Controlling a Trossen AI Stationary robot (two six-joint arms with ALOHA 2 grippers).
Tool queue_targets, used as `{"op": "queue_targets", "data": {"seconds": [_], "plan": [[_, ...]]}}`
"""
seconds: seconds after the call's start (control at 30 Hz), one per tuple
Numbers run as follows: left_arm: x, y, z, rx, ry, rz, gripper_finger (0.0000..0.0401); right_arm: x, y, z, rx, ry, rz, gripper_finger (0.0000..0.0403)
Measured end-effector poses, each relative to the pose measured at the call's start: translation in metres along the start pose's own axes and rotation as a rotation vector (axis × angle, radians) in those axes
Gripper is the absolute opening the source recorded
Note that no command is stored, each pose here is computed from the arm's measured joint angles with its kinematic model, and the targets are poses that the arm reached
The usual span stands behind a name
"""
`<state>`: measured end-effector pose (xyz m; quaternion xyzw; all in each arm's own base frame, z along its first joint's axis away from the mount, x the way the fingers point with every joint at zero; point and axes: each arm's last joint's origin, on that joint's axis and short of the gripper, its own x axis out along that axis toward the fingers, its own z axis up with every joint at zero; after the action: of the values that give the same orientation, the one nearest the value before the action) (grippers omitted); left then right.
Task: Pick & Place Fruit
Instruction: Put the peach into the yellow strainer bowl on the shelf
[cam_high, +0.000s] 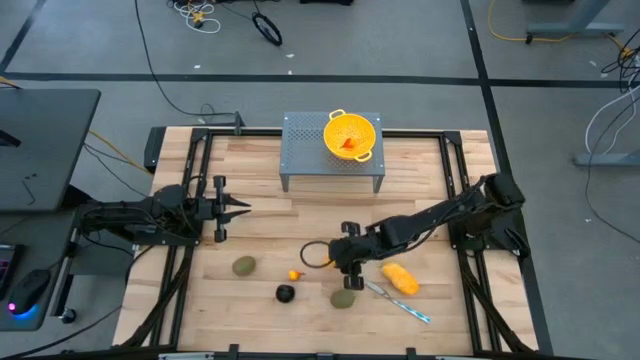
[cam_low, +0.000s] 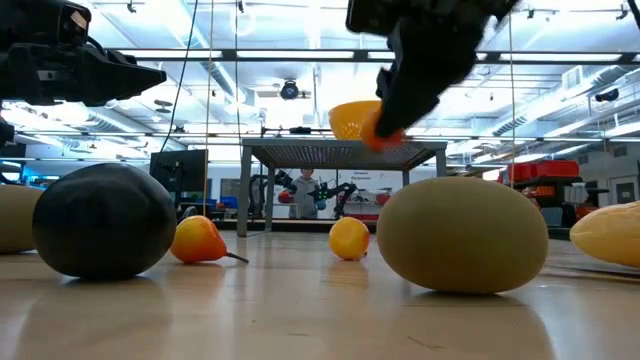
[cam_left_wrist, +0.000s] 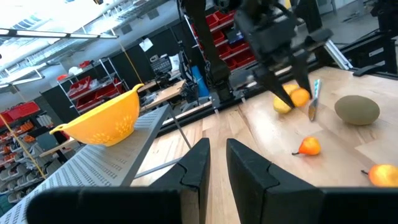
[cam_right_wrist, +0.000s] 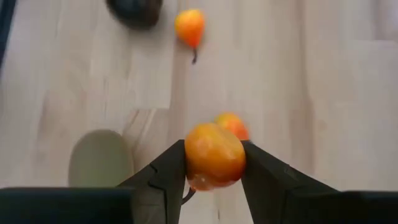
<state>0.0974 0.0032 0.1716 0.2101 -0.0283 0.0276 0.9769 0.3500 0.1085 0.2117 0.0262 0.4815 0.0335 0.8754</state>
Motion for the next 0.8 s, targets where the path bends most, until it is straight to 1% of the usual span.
{"op": "queue_targets", "data": {"seconds": [0.1,0.4,0.63,0.8], "plan": [[0.000,0.000,0.000,0.000,0.001,0.000,0.0064,-0.014,-0.010,0.004,0.022,-0.030,-0.029,0.0140],[0.000,0.000,0.000,0.000,0.002,0.000,0.0064,-0.063,-0.041,0.018,0.070,-0.163,-0.048,0.0140],[0.000,0.000,0.000,0.000,0.002,0.000,0.0064,-0.095,-0.077,0.022,0.157,-0.231,-0.108,0.0140],[0.000,0.000,0.000,0.000,0.002,0.000,0.0064,-0.116,-0.098,0.022,0.198,-0.292,-0.138,0.0140]]}}
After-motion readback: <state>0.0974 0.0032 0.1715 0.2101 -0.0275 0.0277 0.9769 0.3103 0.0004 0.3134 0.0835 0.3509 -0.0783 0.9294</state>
